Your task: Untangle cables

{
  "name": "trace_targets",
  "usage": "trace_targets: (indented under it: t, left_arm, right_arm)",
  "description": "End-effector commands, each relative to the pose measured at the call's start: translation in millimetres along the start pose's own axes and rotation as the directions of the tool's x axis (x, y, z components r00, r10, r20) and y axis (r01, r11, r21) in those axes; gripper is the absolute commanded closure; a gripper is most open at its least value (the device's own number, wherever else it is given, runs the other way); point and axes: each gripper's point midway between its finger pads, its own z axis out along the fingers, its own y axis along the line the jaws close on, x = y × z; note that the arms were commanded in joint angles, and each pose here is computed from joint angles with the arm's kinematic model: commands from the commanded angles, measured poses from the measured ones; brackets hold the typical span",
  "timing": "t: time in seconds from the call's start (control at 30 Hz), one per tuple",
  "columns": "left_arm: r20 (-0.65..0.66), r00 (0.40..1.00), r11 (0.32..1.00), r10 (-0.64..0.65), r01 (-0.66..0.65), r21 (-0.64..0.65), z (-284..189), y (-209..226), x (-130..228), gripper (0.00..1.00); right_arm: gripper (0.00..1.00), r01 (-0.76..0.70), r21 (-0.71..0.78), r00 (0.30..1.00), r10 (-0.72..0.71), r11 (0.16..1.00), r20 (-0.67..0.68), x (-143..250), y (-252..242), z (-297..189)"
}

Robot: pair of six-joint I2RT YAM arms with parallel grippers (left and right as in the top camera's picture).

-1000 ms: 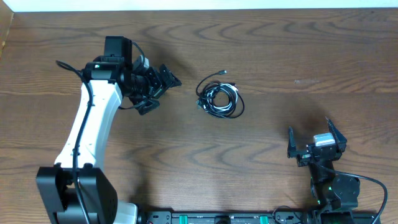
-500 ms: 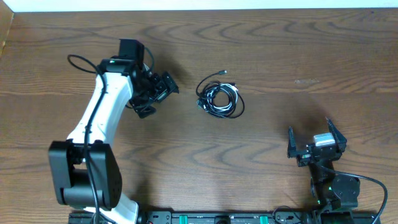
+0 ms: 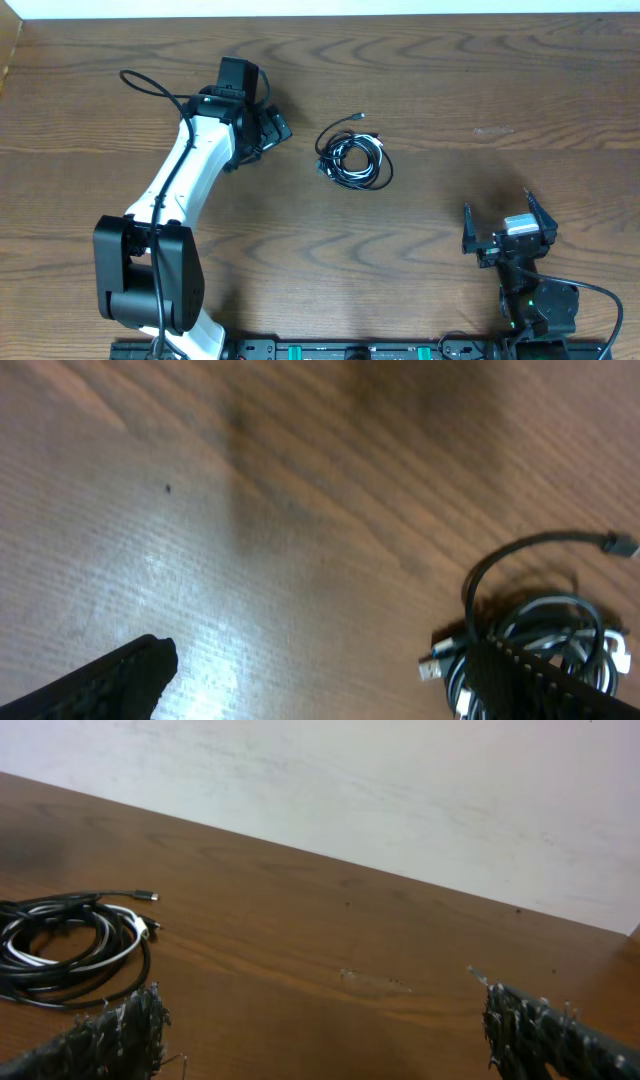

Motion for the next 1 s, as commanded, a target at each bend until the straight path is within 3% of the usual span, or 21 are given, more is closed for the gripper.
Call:
trace_targets:
  t: [0.0,0.97]
  left_arm:
    - [0.021,1.000,0.999,-0.015,0.016,-0.047,6.1,8.5,-2.5,0.02]
    - [0.024,1.000,0.999,-0.018,0.019,-0.044,6.4,7.9,-3.2,0.02]
  right_arm:
    - [0.01,-0.002,0.001,1.000,0.002,1.000,0.001,0.1,0.1,-0.3]
    - [0.01,-0.002,0.001,1.000,0.002,1.000,0.001,0.1,0.1,-0.3]
